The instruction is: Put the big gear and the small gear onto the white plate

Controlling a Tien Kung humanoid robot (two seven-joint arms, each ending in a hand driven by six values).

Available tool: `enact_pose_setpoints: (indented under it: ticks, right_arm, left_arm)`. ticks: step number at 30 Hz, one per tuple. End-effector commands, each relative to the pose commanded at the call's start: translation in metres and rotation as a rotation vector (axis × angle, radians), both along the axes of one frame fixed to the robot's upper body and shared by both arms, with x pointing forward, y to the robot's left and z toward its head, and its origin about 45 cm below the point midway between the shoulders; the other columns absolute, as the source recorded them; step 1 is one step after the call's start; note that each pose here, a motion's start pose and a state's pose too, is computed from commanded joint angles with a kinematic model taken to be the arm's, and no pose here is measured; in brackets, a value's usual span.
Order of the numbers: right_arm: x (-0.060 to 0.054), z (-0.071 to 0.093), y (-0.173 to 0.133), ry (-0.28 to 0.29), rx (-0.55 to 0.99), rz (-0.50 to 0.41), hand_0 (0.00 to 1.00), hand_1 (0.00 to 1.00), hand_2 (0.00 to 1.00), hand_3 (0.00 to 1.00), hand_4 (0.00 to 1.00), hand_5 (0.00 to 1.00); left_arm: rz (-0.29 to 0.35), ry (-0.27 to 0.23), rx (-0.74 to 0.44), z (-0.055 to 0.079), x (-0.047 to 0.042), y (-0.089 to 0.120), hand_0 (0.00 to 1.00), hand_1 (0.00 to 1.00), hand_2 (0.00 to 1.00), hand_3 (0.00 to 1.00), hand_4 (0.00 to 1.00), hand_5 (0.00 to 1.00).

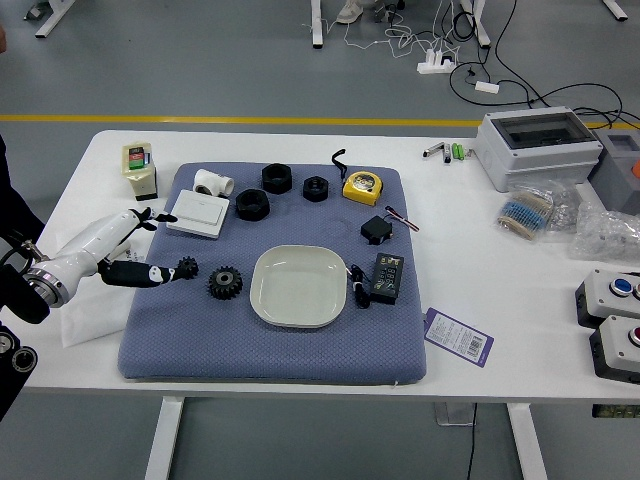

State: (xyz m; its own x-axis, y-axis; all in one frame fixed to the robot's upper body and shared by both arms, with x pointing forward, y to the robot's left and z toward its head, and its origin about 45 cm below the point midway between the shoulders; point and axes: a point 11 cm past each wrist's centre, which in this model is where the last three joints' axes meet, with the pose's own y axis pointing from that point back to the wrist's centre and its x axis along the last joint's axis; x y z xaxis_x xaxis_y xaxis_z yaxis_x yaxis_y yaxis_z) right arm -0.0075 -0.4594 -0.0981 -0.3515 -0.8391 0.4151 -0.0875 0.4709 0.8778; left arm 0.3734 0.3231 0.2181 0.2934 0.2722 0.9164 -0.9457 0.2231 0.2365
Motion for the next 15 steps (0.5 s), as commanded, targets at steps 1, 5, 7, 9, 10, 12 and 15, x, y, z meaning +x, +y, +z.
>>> enact_pose_setpoints:
  ticks: [1,5,7,9,10,12,15]
  right_arm:
    - [0.000,0.000,0.000,0.000,0.000,0.000,0.610,0.621,0.721,0.534,0.734,0.704]
    - [0.000,0.000,0.000,0.001,0.001,0.001,0.610,0.621,0.721,0.534,0.734,0.704]
    - [-0.001,0.000,0.000,0.002,0.001,0.000,0.610,0.621,0.721,0.534,0.734,0.704]
    - [-0.001,0.000,0.001,0.004,0.001,0.000,0.610,0.621,0.721,0.534,0.734,0.704]
    - [-0.001,0.000,0.001,0.004,0.001,0.000,0.610,0.621,0.721,0.534,0.734,0.704]
    - [-0.002,0.000,0.001,0.005,0.001,0.000,0.610,0.621,0.721,0.534,0.734,0.704]
    - [-0.003,0.000,0.000,0.006,0.001,0.000,0.610,0.622,0.721,0.534,0.735,0.704]
  left_arm:
    - [-0.002,-0.001,0.009,0.000,0.0001,0.000,0.731,0.750,0.823,0.815,0.922,0.112]
    - [-0.034,-0.004,0.065,-0.003,0.0061,-0.007,0.731,0.750,0.823,0.815,0.922,0.112]
    - [-0.056,-0.001,0.089,-0.005,0.0090,-0.012,0.731,0.750,0.823,0.815,0.922,0.112]
    - [-0.068,0.000,0.107,-0.006,0.0110,-0.014,0.726,0.748,0.823,0.816,0.907,0.076]
    - [-0.073,0.002,0.115,-0.007,0.0121,-0.015,0.726,0.748,0.823,0.816,0.907,0.076]
    - [-0.084,0.010,0.129,-0.009,0.0142,-0.017,0.726,0.748,0.823,0.816,0.907,0.076]
    - [-0.094,0.026,0.132,-0.013,0.0162,-0.019,0.724,0.747,0.824,0.814,0.894,0.063]
